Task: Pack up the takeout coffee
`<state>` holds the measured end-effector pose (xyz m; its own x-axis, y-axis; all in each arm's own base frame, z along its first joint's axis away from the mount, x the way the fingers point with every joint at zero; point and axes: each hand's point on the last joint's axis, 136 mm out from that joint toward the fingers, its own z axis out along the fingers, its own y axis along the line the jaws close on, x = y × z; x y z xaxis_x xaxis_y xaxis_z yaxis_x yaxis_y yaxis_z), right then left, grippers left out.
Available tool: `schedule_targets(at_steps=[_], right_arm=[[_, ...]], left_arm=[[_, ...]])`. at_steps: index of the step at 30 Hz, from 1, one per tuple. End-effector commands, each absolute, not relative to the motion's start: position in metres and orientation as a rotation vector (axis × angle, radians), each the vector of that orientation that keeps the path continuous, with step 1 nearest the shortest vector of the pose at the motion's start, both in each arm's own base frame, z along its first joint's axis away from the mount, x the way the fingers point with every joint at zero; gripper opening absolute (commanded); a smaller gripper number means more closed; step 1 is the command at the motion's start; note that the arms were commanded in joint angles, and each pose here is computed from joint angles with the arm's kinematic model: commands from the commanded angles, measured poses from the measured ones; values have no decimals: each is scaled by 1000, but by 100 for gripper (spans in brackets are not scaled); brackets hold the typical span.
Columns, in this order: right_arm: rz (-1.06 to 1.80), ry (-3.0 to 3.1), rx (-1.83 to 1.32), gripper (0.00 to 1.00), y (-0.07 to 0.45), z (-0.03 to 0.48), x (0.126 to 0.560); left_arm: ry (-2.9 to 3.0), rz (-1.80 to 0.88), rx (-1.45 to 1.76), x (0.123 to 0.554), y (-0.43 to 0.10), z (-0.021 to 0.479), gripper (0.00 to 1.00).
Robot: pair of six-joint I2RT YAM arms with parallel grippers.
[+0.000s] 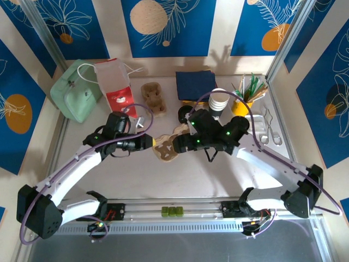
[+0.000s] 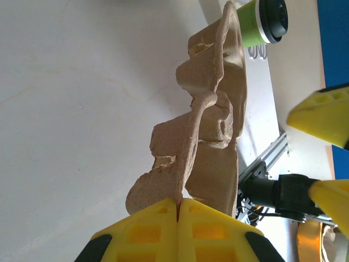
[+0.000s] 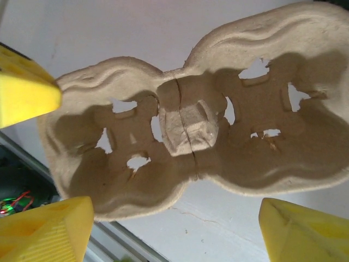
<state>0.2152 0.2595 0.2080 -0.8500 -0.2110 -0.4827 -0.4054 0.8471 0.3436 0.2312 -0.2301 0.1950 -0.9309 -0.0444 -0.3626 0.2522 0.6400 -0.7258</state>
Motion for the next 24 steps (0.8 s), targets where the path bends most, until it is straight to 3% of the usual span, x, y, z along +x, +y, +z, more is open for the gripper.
schedule_targets(at_steps=[1, 12, 24], right_arm=[[539, 2608, -452, 79, 259, 208, 219], [472, 2650, -513, 72, 278, 182, 229], [410, 2680, -540, 71, 286, 171, 239]], left_arm=[[2476, -1248, 193, 233, -236, 201, 0], [2463, -1254, 184, 231, -236, 205, 0], [2460, -1251, 182, 230, -234, 206, 0]])
